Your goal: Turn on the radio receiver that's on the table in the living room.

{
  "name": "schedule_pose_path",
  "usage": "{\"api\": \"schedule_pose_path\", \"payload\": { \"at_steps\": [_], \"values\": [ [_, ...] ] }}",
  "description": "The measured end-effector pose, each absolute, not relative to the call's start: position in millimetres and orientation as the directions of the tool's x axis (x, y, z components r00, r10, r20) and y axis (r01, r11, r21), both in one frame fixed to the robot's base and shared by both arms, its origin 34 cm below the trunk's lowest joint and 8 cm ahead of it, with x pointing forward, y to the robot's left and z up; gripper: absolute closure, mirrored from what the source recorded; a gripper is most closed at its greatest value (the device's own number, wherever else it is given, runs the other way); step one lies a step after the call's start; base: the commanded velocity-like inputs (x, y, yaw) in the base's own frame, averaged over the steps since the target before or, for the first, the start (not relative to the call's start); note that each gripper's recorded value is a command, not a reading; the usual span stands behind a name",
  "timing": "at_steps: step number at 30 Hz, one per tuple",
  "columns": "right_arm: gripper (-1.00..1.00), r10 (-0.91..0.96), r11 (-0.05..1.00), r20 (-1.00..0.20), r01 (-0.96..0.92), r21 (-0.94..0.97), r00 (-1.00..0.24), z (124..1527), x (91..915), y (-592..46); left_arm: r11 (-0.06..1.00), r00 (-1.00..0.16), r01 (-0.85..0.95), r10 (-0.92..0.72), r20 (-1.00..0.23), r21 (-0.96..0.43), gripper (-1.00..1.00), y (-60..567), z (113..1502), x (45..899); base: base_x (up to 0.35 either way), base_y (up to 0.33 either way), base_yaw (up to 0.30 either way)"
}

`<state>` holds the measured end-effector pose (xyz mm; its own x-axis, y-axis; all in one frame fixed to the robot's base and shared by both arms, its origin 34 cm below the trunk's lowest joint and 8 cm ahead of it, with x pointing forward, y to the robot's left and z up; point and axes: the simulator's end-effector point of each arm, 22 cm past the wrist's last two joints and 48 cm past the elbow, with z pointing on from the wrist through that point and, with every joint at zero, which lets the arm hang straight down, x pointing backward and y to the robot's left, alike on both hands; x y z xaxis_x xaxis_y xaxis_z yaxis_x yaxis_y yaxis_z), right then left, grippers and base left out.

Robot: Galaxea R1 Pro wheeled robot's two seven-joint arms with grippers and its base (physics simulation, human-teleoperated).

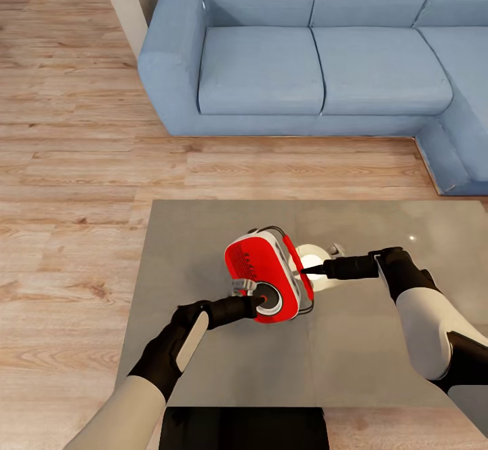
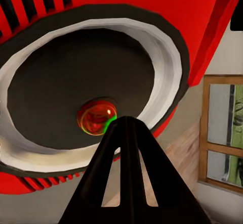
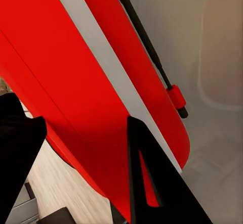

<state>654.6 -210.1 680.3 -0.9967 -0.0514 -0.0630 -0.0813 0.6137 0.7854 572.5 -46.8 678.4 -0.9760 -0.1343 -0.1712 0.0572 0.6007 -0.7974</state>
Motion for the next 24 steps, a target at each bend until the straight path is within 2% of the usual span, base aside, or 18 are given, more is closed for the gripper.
{"api": "schedule_pose_path", "payload": {
  "at_steps": [24],
  "values": [
    [1.00,-0.056,0.637,-0.070,-0.090,0.766,-0.996,676.3,655.5,-217.7,0.604,-0.970,0.049,-0.162,-0.183,-0.795,1.00,-45.5,669.5,588.4,0.000,0.000,0.000]
  ]
}}
